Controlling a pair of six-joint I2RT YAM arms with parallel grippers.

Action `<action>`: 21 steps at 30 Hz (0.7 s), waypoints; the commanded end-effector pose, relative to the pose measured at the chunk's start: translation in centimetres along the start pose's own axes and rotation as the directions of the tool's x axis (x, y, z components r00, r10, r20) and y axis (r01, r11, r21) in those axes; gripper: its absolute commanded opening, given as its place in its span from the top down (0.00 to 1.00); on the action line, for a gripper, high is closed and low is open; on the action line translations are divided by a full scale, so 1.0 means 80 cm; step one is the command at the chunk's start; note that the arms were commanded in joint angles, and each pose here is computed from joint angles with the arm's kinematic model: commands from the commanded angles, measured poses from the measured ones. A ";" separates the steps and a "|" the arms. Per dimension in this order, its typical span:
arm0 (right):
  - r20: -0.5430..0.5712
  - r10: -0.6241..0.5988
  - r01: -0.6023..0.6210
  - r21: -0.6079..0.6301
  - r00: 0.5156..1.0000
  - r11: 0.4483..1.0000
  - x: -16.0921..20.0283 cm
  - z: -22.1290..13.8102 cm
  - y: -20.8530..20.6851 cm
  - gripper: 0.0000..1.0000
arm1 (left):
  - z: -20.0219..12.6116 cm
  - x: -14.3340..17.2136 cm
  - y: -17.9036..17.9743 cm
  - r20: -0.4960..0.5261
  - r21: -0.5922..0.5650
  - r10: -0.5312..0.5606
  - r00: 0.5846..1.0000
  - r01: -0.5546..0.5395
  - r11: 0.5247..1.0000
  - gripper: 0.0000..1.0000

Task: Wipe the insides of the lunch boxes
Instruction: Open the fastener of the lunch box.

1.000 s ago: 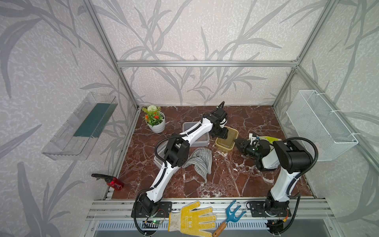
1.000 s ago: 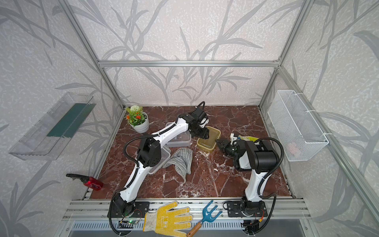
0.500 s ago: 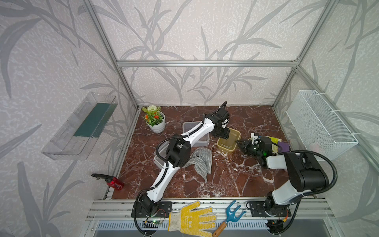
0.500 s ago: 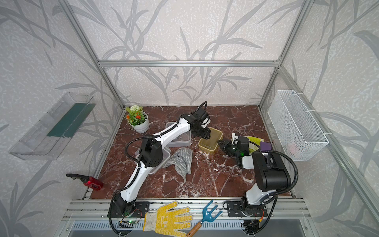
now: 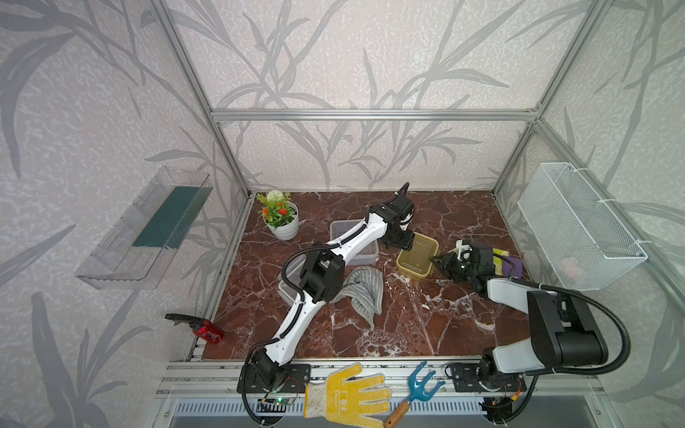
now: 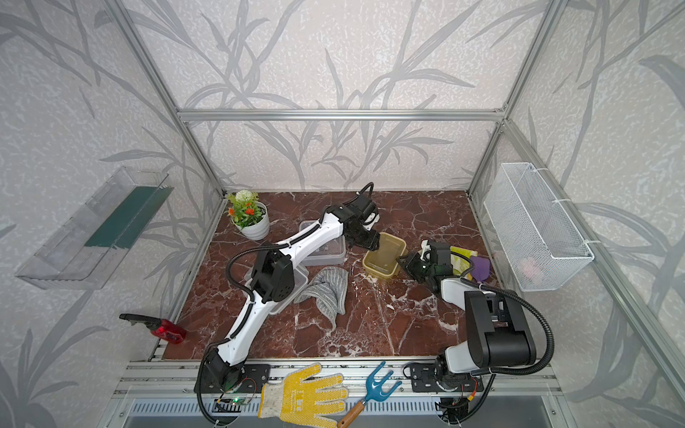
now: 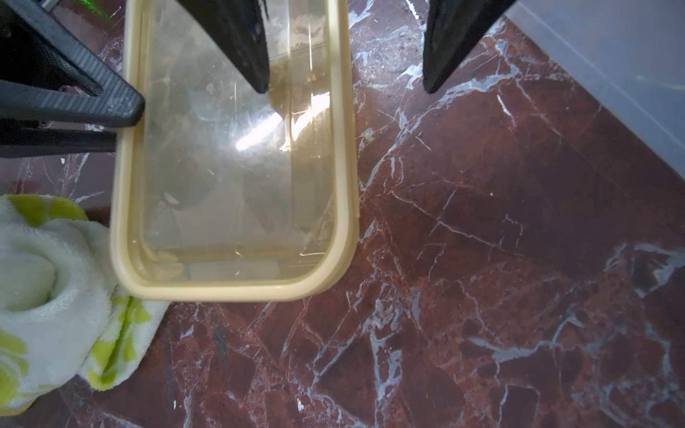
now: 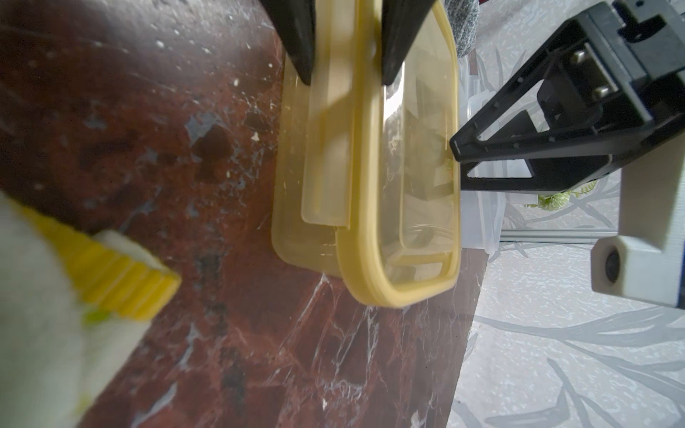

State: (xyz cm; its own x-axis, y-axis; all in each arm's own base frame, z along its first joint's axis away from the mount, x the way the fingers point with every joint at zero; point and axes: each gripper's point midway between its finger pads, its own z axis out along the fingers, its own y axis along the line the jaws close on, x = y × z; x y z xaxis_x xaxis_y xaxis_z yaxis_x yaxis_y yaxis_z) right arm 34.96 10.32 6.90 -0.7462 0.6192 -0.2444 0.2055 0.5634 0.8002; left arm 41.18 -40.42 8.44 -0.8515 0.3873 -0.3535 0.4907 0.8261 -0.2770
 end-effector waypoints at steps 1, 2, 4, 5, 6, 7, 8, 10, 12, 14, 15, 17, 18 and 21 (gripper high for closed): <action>-0.035 -0.029 0.030 0.029 0.999 0.999 0.008 0.001 -0.005 0.89 | 0.031 0.043 0.011 -0.129 -0.040 0.014 0.992 -0.019 0.999 0.36; -0.032 -0.033 0.034 0.036 0.999 0.999 0.007 -0.001 -0.004 0.89 | 0.029 0.041 0.011 -0.126 -0.042 0.015 0.992 -0.020 0.999 0.36; -0.027 -0.045 0.046 0.050 0.999 0.998 0.004 -0.005 -0.001 0.87 | 0.027 0.040 0.009 -0.123 -0.032 0.011 0.992 -0.015 0.999 0.36; -0.023 -0.052 0.053 0.046 0.998 0.998 0.002 -0.007 0.003 0.86 | 0.026 0.038 0.008 -0.120 -0.028 0.006 0.993 -0.010 1.000 0.36; -0.021 -0.058 0.059 0.044 0.998 0.997 0.001 -0.009 0.006 0.84 | 0.024 0.036 0.007 -0.114 -0.025 0.002 0.993 -0.004 1.000 0.36; -0.021 -0.063 0.064 0.044 0.998 0.997 0.000 -0.010 0.009 0.83 | 0.022 0.034 0.006 -0.108 -0.020 -0.001 0.994 -0.001 1.000 0.36; -0.019 -0.069 0.070 0.039 0.997 0.997 -0.001 -0.011 0.012 0.80 | 0.020 0.031 0.004 -0.101 -0.011 -0.012 0.995 0.011 1.000 0.35; -0.021 -0.080 0.080 0.028 0.997 0.996 -0.002 -0.013 0.017 0.71 | 0.013 0.024 -0.003 -0.087 0.035 -0.037 0.996 0.040 0.999 0.35; -0.023 -0.082 0.083 0.020 0.996 0.996 -0.002 -0.013 0.018 0.58 | 0.002 0.014 -0.010 -0.064 0.089 -0.066 0.996 0.071 0.993 0.35; -0.027 -0.084 0.084 0.009 0.996 0.996 0.000 -0.013 0.018 0.49 | -0.009 0.005 -0.017 -0.036 0.131 -0.077 0.996 0.081 0.988 0.33; -0.025 -0.085 0.085 0.000 0.996 0.996 0.000 -0.014 0.019 0.46 | -0.015 0.001 -0.021 -0.026 0.147 -0.076 0.997 0.079 0.986 0.32; -0.017 -0.087 0.087 -0.010 0.996 0.996 -0.001 -0.018 0.021 0.39 | -0.020 -0.002 -0.025 -0.021 0.163 -0.073 0.997 0.076 0.984 0.32; -0.010 -0.092 0.092 -0.014 0.996 0.996 -0.003 -0.021 0.023 0.37 | -0.020 -0.002 -0.027 -0.026 0.173 -0.070 0.997 0.074 0.982 0.32; 0.015 -0.103 0.103 -0.005 0.995 0.995 -0.008 -0.032 0.026 0.34 | -0.010 0.005 -0.028 -0.060 0.184 -0.083 0.995 0.093 0.978 0.32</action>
State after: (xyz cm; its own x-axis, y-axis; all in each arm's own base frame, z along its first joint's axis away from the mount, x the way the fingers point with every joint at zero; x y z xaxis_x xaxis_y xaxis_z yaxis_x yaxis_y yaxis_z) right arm 34.41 10.02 8.92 -0.7624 0.5728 -0.3012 0.1547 0.6132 0.7746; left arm 39.98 -41.41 8.62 -0.8926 0.3470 -0.2878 0.4440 0.7874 -0.4276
